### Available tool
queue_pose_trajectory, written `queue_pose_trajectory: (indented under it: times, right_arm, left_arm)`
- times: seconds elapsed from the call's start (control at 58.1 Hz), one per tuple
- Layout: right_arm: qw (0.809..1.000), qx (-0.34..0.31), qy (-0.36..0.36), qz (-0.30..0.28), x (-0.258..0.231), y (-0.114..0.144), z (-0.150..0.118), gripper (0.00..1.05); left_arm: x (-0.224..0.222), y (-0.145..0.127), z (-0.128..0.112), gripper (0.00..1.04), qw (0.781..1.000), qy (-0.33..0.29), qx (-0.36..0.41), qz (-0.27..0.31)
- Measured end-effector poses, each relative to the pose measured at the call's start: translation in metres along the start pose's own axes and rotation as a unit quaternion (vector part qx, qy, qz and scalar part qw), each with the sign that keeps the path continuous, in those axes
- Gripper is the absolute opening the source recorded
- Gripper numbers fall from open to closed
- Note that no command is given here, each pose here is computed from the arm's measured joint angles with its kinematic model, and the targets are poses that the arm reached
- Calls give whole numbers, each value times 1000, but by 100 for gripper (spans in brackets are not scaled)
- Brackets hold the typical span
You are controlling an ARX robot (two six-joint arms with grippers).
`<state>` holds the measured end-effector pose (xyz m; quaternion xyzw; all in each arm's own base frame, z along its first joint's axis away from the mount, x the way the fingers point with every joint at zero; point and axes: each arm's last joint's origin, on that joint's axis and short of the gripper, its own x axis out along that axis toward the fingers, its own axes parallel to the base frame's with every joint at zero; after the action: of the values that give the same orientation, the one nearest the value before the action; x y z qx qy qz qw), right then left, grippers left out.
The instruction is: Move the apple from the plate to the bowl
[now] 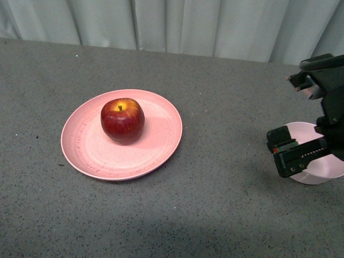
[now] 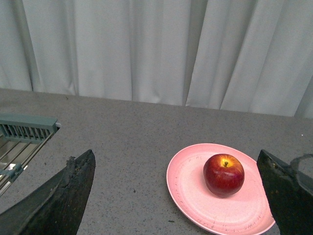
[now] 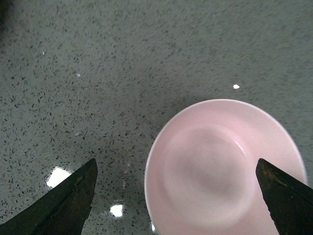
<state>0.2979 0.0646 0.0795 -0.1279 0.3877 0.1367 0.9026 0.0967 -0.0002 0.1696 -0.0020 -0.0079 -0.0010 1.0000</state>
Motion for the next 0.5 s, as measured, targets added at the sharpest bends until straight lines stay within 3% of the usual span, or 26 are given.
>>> queue_pose_trajectory:
  times: [0.327, 0.499]
  right_arm:
    - [997, -18, 75, -1, 34, 2, -2, 95]
    - [996, -18, 90, -3, 38, 1, -7, 72]
  left_arm:
    - [0, 0, 0, 98, 1000, 0, 0, 0]
    - [0, 0, 0, 98, 1000, 0, 0, 0]
